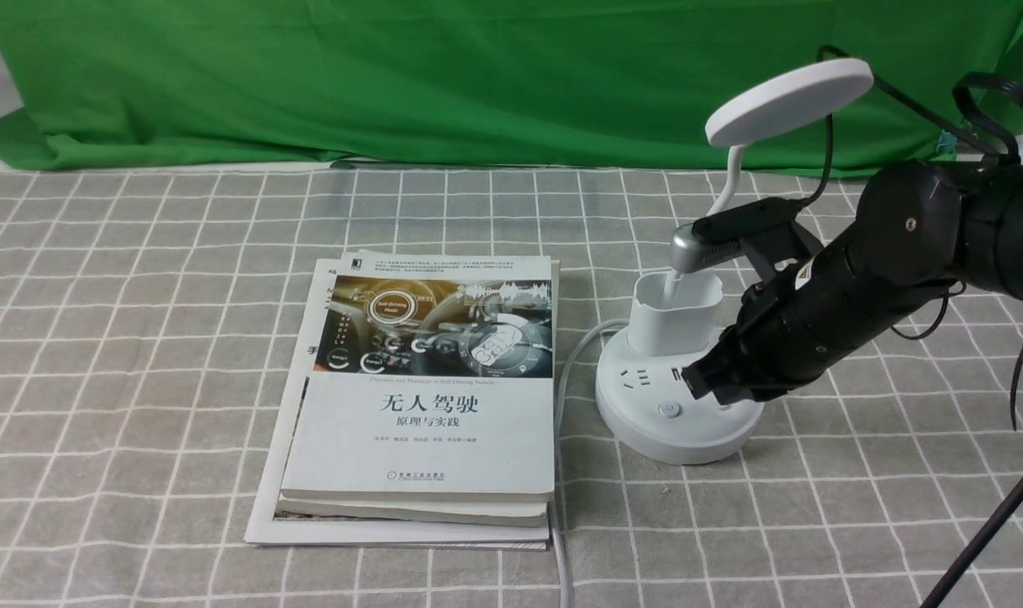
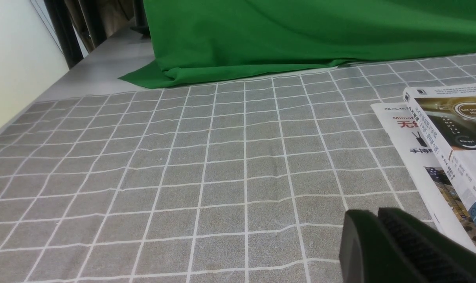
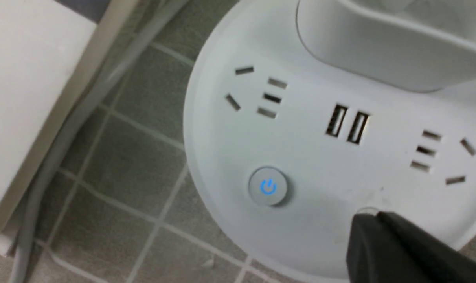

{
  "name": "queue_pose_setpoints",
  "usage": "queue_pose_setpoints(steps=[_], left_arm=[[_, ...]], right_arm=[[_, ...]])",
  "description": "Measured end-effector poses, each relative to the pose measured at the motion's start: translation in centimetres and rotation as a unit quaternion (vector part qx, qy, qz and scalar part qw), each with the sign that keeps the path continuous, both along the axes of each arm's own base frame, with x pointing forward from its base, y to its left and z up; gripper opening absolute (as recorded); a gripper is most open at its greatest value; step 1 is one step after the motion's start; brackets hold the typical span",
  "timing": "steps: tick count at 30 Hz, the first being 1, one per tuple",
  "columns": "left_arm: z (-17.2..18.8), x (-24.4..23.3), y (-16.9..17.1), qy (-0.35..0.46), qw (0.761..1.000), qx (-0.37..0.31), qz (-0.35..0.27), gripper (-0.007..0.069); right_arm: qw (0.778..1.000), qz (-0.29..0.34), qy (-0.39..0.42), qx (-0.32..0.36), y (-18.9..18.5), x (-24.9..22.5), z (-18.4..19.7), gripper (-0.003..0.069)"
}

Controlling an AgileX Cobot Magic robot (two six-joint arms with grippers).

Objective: Turn on the desk lamp on the grey coffee tablecloth with your hand.
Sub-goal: 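Press the button on the base of the white desk lamp with the right gripper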

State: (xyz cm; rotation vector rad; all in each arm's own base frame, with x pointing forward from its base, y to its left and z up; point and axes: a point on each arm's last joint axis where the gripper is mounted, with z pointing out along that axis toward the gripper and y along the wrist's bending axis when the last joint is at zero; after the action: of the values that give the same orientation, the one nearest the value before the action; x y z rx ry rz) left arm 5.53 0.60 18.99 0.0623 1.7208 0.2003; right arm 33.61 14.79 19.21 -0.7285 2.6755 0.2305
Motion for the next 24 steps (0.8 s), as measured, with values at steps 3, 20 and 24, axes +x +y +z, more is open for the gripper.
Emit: queue_pose_setpoints(steps=[3,20,24], left_arm=[[0.0,0.0,0.0,0.000,1.000,0.000,0.000,0.0019],[0.0,0.0,0.0,0.000,1.000,0.000,0.000,0.0019],[0.0,0.0,0.0,0.000,1.000,0.000,0.000,0.0019]], right_arm=[[1.000,-0.001,0.016,-0.007,0.0,0.2,-1.3,0.0033],[0.999,-0.005,-0.039,0.016,-0.1,-0.1,2.2,0.0033],[1.000,-0.008,-0.025,0.011,0.0,0.2,1.1,0.0033]])
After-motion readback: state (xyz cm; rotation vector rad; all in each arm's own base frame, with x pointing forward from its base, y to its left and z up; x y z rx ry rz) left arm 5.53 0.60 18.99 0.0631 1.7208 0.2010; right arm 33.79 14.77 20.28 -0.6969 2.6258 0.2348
